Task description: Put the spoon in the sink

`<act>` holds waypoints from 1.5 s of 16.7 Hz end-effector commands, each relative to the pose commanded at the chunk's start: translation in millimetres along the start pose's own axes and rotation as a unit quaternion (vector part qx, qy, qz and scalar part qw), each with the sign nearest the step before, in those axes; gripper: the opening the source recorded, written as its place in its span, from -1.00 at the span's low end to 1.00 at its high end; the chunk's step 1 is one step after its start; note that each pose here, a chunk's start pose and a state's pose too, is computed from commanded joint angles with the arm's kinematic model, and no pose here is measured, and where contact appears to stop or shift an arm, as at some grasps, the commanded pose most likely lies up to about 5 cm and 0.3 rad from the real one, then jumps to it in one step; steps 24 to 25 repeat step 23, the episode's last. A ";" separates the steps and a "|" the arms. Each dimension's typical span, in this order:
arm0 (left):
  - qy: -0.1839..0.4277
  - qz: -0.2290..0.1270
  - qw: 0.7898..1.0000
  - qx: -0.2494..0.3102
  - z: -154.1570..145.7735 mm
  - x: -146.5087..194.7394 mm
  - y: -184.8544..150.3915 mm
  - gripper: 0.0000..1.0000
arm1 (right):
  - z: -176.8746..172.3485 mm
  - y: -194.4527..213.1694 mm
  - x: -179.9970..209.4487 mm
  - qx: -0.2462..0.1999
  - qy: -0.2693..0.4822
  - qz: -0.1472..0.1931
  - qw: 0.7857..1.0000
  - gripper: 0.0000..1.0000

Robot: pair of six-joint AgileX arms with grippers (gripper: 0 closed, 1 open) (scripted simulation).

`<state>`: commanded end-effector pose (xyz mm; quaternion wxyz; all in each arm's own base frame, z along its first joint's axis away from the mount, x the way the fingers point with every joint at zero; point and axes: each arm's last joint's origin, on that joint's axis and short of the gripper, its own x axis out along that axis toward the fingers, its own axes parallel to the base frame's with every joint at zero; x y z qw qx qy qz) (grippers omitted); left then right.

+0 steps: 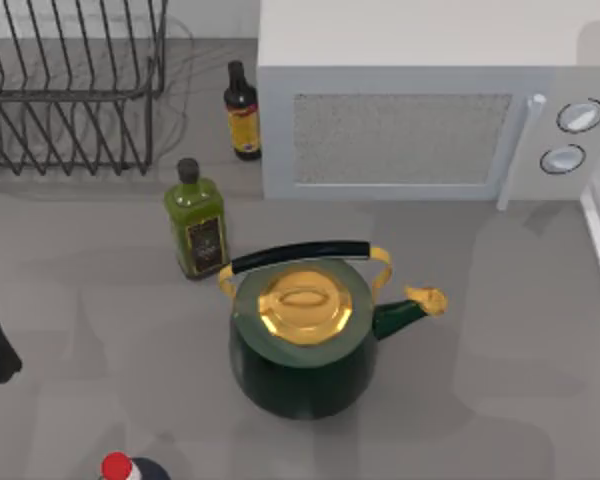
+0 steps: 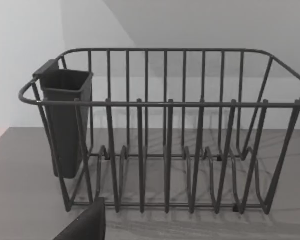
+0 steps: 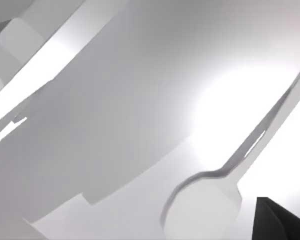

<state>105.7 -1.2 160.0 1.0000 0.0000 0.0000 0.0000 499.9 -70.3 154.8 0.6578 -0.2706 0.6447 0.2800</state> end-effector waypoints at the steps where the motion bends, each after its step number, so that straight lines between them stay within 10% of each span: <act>1: 0.000 0.000 1.000 0.000 0.0 0.0 0.0 1.00 | 0.0 0.0 0.2 0.000 0.000 0.000 1.000 -1.00; 4: 0.000 0.000 1.000 0.000 0.0 0.0 0.0 1.00 | 0.0 0.0 0.2 0.000 0.000 0.000 1.000 -1.00; 17: 0.000 0.000 1.000 0.000 0.0 0.0 0.0 1.00 | 0.0 0.0 0.2 0.000 0.000 0.000 1.000 0.96; 25: 0.000 0.000 1.000 0.000 0.0 0.0 0.0 1.00 | 0.0 0.0 0.2 0.000 0.000 0.000 1.000 1.00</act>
